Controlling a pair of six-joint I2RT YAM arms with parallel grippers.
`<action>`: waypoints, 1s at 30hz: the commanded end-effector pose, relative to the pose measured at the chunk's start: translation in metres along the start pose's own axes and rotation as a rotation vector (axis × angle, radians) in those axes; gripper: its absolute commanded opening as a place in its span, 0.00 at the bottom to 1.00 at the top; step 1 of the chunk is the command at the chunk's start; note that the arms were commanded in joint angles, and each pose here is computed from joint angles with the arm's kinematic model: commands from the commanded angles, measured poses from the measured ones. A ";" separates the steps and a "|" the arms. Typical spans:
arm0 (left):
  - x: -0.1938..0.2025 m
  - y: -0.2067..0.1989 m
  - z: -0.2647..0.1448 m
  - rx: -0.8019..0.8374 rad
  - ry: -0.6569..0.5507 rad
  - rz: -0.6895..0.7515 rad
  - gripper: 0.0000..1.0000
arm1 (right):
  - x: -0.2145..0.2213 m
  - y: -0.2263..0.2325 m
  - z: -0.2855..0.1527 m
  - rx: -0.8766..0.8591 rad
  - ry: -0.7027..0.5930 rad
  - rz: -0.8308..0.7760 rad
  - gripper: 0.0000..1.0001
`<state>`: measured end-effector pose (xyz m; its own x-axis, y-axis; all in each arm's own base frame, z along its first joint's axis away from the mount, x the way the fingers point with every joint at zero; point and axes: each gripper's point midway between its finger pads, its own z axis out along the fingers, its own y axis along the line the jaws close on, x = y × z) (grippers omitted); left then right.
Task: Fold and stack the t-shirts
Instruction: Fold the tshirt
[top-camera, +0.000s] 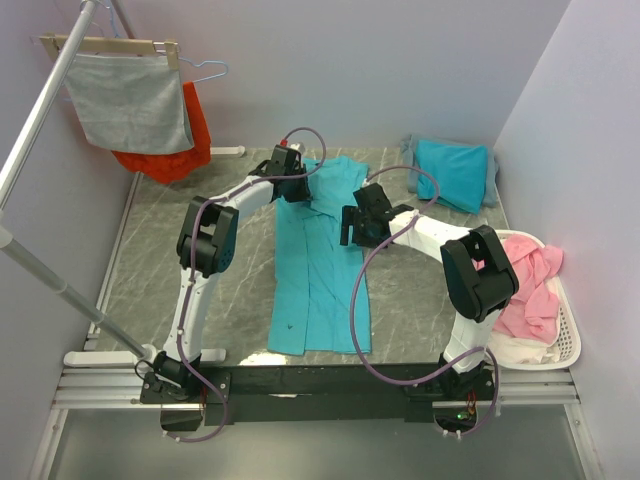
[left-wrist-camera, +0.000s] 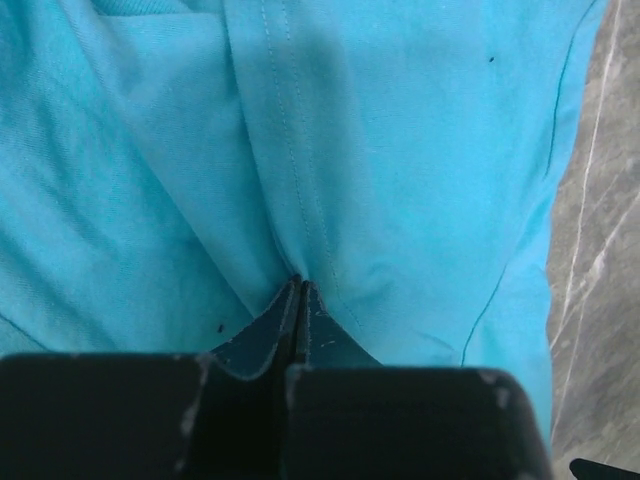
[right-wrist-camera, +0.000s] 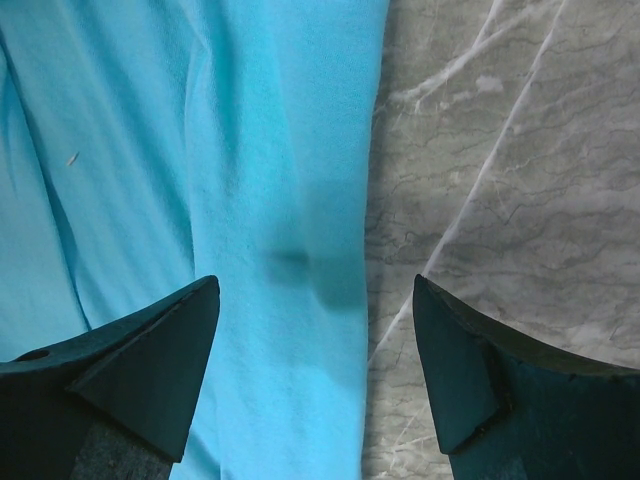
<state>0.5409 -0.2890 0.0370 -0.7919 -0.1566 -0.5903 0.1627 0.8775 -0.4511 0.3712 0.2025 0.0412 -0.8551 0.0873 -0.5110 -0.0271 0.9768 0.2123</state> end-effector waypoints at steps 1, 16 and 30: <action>-0.043 -0.046 -0.047 0.098 -0.090 0.038 0.01 | -0.002 0.005 -0.003 -0.016 -0.024 0.012 0.84; -0.025 -0.044 -0.086 0.082 -0.076 -0.005 0.01 | 0.004 0.001 -0.006 -0.010 -0.022 0.020 0.84; -0.025 0.005 -0.070 -0.069 -0.061 -0.023 0.99 | 0.003 -0.006 -0.012 0.020 -0.034 0.015 0.84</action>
<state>0.4960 -0.2600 0.0727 -0.8072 -0.1816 -0.5617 0.0949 0.8992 -0.4271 0.3581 0.1943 0.0250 -0.8724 0.0949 -0.4795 0.0008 0.9813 0.1927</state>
